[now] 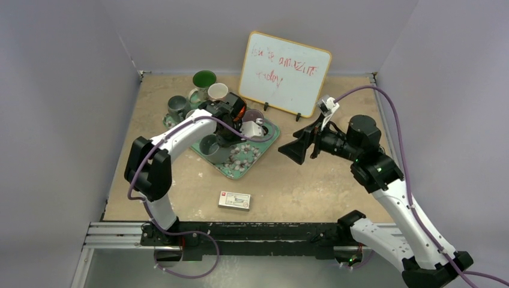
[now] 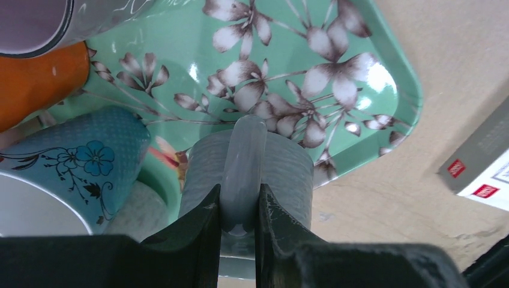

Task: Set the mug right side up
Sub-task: Place the cup on the tray, then move the cup to the center of the board.

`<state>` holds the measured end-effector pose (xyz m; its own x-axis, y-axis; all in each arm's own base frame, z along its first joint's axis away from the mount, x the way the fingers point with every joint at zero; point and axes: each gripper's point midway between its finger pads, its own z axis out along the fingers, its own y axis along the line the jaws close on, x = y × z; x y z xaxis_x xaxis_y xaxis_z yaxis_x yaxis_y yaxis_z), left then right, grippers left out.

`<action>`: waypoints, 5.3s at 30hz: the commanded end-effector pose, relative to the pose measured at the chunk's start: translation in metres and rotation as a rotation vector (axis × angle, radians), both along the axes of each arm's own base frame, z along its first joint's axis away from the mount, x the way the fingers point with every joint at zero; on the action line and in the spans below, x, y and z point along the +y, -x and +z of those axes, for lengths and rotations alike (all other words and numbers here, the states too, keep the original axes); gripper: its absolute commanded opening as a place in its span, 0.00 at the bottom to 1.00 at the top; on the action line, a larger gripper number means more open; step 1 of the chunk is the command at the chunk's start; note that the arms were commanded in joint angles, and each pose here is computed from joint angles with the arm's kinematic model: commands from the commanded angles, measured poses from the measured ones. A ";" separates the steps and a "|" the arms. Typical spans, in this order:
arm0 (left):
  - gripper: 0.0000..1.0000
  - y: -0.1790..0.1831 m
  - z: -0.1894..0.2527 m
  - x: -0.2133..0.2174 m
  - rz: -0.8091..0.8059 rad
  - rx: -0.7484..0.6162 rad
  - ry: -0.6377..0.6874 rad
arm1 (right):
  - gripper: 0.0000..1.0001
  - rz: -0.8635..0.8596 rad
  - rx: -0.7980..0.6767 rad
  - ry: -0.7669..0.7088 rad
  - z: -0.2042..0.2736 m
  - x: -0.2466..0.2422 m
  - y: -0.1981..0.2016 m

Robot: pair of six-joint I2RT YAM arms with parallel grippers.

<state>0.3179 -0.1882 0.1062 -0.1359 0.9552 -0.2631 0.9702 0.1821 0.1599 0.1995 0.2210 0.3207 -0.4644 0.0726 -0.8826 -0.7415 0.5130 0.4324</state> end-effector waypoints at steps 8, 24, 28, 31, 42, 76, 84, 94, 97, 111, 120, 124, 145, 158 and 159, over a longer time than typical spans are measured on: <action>0.00 -0.034 -0.009 0.026 -0.071 -0.119 -0.189 | 0.99 -0.058 -0.103 0.017 0.026 -0.014 0.000; 0.42 -0.015 -0.003 0.014 -0.080 -0.067 -0.174 | 0.99 -0.057 -0.075 0.037 0.012 -0.012 -0.004; 0.48 -0.015 0.009 0.012 -0.055 -0.092 -0.154 | 0.99 -0.050 -0.062 0.034 0.008 -0.010 -0.004; 0.65 -0.013 0.029 -0.002 -0.032 -0.108 -0.052 | 0.99 -0.054 -0.044 0.026 0.005 -0.009 -0.006; 0.98 -0.015 0.138 -0.049 0.261 -0.252 0.507 | 0.99 -0.095 0.065 0.019 -0.018 -0.006 -0.016; 1.00 0.082 0.144 0.029 0.846 -0.207 0.861 | 0.89 -1.493 0.623 0.517 -0.165 -0.234 -0.067; 0.98 0.084 0.131 0.040 0.907 -0.211 0.816 | 0.70 -1.671 0.629 0.540 -0.170 -0.271 -0.056; 0.97 0.094 0.123 0.040 0.920 -0.156 0.794 | 0.80 -1.850 0.706 0.492 -0.187 -0.314 -0.041; 0.97 0.096 0.126 0.039 0.911 -0.155 0.806 | 0.83 -1.828 0.748 0.453 -0.198 -0.316 -0.044; 0.97 0.100 0.122 0.034 0.872 -0.125 0.798 | 0.99 -1.925 0.745 0.426 -0.196 -0.346 -0.071; 0.97 0.097 0.108 0.033 0.872 -0.107 0.752 | 0.99 -1.943 0.769 0.443 -0.206 -0.362 -0.094; 0.97 0.093 0.103 0.036 0.888 -0.112 0.719 | 0.98 -1.890 0.763 0.456 -0.211 -0.361 -0.104; 0.96 0.095 0.104 0.039 0.889 -0.126 0.714 | 0.68 -1.674 0.867 0.464 -0.228 -0.328 -0.081; 0.96 0.097 0.109 0.041 0.885 -0.142 0.735 | 0.62 -1.169 0.825 0.481 -0.221 -0.213 -0.086; 0.96 0.097 0.110 0.041 0.886 -0.143 0.736 | 0.62 -1.151 0.821 0.483 -0.220 -0.206 -0.085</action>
<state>0.2210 -0.1480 0.2088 -0.6337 0.1484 -0.7592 0.4213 0.8893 -0.1778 0.2839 -0.0267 0.0880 -0.6695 0.5636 -0.4838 0.6255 0.7791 0.0420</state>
